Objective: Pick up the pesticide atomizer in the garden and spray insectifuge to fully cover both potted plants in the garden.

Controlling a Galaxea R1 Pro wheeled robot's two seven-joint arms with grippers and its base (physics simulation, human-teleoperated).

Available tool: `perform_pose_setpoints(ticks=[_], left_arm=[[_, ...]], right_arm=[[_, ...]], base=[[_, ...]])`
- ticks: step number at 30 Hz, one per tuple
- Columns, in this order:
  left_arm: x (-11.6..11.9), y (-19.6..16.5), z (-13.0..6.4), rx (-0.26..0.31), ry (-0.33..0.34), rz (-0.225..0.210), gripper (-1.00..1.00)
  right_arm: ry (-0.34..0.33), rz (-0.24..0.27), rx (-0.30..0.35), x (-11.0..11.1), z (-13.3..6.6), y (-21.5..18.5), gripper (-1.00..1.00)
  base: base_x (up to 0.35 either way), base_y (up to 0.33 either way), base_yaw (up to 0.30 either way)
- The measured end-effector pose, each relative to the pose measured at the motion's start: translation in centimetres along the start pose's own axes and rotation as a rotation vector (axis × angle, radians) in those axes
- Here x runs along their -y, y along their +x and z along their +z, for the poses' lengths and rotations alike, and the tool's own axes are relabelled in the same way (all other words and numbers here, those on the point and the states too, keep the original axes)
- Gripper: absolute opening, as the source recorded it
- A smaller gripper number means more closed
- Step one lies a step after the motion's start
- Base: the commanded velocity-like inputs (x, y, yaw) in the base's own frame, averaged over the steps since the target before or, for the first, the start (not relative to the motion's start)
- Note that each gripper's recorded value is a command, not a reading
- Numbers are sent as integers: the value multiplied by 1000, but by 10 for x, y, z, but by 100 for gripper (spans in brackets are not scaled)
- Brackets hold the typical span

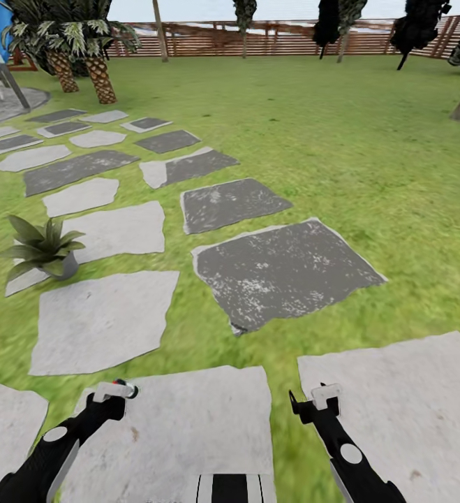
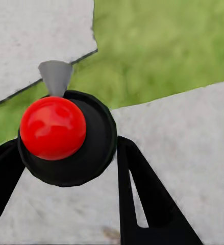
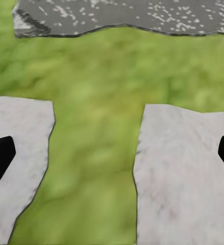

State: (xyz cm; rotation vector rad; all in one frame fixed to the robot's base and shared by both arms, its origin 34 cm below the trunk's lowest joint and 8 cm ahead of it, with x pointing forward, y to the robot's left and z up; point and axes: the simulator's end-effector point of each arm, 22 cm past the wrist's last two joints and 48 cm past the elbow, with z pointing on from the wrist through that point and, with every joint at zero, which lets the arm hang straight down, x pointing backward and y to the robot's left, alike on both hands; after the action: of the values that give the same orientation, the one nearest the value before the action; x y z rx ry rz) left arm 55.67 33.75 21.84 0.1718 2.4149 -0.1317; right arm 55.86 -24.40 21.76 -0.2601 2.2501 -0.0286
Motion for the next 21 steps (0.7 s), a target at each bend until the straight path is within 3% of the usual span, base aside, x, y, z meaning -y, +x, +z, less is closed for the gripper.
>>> perform_pose_setpoints(ticks=[21], left_arm=[[-4, -4, -1, 10, -11, 0, -100]], right_arm=[[-3, 1, -19, -2, -1, 9, 100]], base=[[18, 4, 277]])
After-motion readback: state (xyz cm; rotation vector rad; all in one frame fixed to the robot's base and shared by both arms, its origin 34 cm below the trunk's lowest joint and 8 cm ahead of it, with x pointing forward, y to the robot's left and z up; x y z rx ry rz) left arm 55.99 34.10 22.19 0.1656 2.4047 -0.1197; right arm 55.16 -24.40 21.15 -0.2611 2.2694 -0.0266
